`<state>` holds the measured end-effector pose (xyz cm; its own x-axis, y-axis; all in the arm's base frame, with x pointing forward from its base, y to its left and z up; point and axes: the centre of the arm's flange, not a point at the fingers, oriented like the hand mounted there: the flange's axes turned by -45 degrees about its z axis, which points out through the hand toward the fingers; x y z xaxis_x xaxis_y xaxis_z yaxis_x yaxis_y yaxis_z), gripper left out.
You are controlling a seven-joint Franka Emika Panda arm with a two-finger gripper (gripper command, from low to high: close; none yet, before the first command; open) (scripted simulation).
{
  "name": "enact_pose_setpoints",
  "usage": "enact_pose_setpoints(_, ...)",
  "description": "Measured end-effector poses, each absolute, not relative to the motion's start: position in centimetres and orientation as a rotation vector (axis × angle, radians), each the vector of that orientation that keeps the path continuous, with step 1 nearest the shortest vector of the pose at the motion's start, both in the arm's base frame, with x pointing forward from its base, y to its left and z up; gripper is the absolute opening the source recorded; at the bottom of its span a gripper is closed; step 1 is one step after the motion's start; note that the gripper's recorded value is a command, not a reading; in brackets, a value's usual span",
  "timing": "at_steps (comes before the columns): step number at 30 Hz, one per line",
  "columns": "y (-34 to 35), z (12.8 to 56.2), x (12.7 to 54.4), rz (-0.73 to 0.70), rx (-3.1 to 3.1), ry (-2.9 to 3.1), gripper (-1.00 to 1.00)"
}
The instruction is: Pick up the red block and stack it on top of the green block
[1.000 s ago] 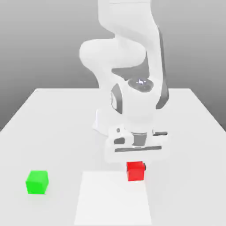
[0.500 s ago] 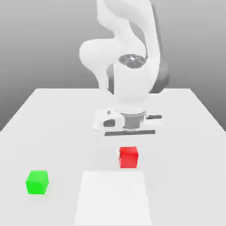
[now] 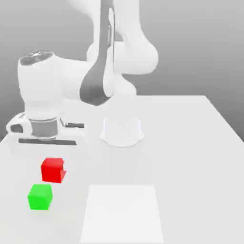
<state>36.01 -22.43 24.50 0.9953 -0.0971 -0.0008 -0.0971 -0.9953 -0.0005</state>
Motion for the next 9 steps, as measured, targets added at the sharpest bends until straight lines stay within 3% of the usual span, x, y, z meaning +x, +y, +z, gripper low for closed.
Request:
enact_pose_setpoints(5, -23.4, 20.0, 36.2, 0.0, -3.137, 0.132, -1.0)
enact_pose_setpoints(6, -23.3, 18.8, 36.1, 0.001, -3.138, 0.131, 1.0)
enact_pose_setpoints(9, -23.3, 18.8, 36.1, 0.001, -3.138, 0.131, 1.0)
